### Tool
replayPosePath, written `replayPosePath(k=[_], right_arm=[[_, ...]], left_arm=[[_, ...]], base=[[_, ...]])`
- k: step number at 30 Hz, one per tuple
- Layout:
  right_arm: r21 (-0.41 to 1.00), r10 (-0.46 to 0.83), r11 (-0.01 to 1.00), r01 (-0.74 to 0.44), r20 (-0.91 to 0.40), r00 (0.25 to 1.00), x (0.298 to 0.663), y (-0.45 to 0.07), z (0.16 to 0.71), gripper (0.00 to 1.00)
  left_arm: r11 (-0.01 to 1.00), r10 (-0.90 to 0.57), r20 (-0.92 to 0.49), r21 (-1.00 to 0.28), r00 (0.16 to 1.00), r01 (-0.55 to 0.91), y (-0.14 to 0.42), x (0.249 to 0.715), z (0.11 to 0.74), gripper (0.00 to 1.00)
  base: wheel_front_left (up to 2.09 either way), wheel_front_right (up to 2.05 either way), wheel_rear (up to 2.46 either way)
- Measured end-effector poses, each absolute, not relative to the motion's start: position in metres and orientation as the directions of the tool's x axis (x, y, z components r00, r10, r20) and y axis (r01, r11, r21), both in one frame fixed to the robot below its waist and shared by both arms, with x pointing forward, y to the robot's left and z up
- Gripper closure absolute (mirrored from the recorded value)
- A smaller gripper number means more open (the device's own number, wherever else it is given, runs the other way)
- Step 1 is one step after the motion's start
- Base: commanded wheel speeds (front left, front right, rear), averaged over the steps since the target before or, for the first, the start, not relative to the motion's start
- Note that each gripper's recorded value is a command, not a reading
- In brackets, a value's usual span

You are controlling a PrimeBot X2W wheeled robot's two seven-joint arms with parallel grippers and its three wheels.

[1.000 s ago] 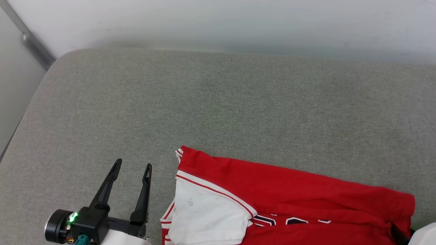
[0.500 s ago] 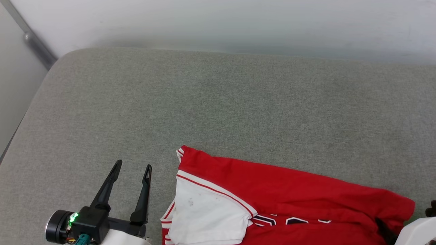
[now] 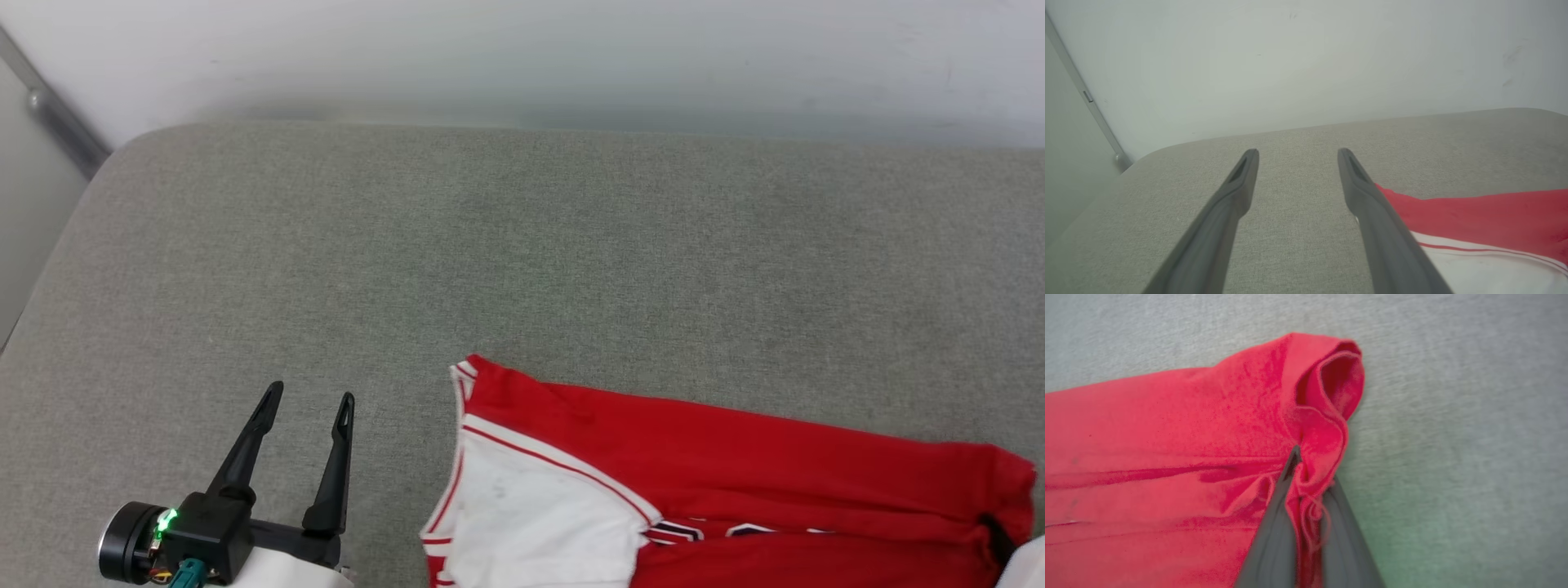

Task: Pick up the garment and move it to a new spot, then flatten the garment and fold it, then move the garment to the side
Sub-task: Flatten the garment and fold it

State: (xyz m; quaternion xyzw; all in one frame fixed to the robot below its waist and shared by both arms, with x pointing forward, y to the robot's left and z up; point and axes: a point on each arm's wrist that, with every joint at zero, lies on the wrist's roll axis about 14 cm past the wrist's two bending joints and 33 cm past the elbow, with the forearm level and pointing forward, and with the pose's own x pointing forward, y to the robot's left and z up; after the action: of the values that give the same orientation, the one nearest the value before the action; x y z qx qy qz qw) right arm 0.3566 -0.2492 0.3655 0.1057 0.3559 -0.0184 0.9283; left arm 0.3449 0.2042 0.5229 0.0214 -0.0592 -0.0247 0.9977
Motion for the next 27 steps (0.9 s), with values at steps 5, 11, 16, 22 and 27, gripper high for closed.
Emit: replayPosePath(k=[5, 11, 16, 22, 27], right_arm=[[0.083, -0.115, 0.973, 0.218, -0.643, 0.757, 0.352, -0.302, 0.375, 1.00], [0.063, -0.168, 0.963, 0.261, -0.617, 0.768, 0.350, -0.318, 0.384, 1.00], [0.094, -0.137, 0.968, 0.233, -0.579, 0.804, 0.354, -0.305, 0.397, 1.00], [0.150, -0.040, 0.978, 0.147, -0.554, 0.831, 0.350, -0.269, 0.411, 1.00], [0.202, 0.085, 0.979, 0.035, -0.555, 0.828, 0.348, -0.222, 0.419, 1.00]], left_arm=[[0.997, -0.067, 0.117, 0.049, 0.991, 0.062, 0.201, 0.348, 0.523, 0.00], [0.995, -0.086, 0.120, 0.055, 0.989, 0.080, 0.197, 0.351, 0.523, 0.00], [0.994, -0.097, 0.128, 0.057, 0.987, 0.091, 0.194, 0.351, 0.526, 0.00], [0.993, -0.108, 0.137, 0.054, 0.985, 0.101, 0.190, 0.347, 0.529, 0.00], [0.993, -0.114, 0.144, 0.054, 0.983, 0.107, 0.188, 0.344, 0.531, 0.00]], base=[[0.00, 0.00, 0.00], [0.00, 0.00, 0.00], [0.00, 0.00, 0.00], [0.00, 0.00, 0.00], [0.00, 0.00, 0.00]])
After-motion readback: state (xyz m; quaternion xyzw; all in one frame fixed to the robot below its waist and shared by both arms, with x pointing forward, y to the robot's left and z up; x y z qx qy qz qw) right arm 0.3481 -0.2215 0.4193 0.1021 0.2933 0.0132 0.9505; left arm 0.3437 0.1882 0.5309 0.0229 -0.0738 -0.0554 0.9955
